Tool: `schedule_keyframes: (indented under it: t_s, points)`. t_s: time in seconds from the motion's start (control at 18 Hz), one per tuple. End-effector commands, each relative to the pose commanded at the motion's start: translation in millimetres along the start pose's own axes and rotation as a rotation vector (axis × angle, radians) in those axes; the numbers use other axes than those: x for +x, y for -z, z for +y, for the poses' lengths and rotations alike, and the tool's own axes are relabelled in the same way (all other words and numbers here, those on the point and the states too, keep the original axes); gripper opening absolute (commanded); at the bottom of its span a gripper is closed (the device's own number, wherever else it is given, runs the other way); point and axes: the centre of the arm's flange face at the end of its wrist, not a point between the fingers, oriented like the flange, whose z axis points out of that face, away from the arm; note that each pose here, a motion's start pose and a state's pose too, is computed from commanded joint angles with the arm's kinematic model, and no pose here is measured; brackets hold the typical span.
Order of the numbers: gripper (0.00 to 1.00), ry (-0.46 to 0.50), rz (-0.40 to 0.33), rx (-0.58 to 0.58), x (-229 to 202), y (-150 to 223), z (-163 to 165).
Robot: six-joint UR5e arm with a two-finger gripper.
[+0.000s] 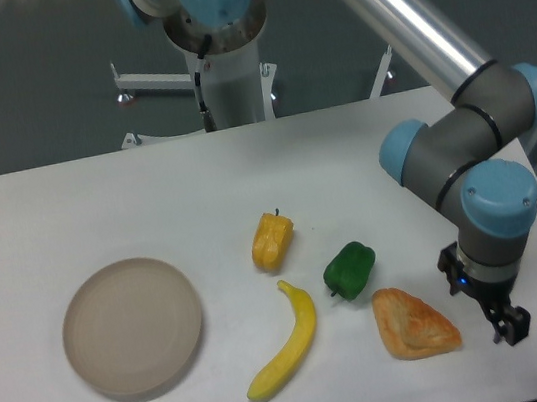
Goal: Pick up the green pepper from the table
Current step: 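Move the open gripper over the green bell pepper, then lower the open gripper around the green bell pepper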
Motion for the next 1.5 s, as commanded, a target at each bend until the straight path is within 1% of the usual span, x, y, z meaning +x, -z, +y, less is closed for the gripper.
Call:
schedule_keyframes:
  t_s: [0.11, 0.17, 0.39, 0.61, 0.78, 0.89, 1.06, 1.11, 1.39, 1.5]
  points:
    - [1.00, 0.101, 0.013, 0.014, 16, 7, -3]
    - [1.00, 0.132, 0.014, 0.016, 21, 13, -1]
    - [1.00, 0.185, 0.070, 0.108, 56, 8, -5]
    - [1.00, 0.270, 0.106, 0.144, 71, 0, -10]
    - [1.00, 0.258, 0.126, 0.154, 77, -9, -24]
    - [1.00, 0.244, 0.124, 0.155, 79, -9, -37]
    - [1.00, 0.290, 0.137, 0.152, 83, -15, -44]
    - [1.00, 0.285, 0.137, 0.151, 85, -20, -50]
    - [1.00, 0.284, 0.144, 0.149, 98, -33, -54]
    - [1.00, 0.284, 0.144, 0.151, 100, -31, -55]
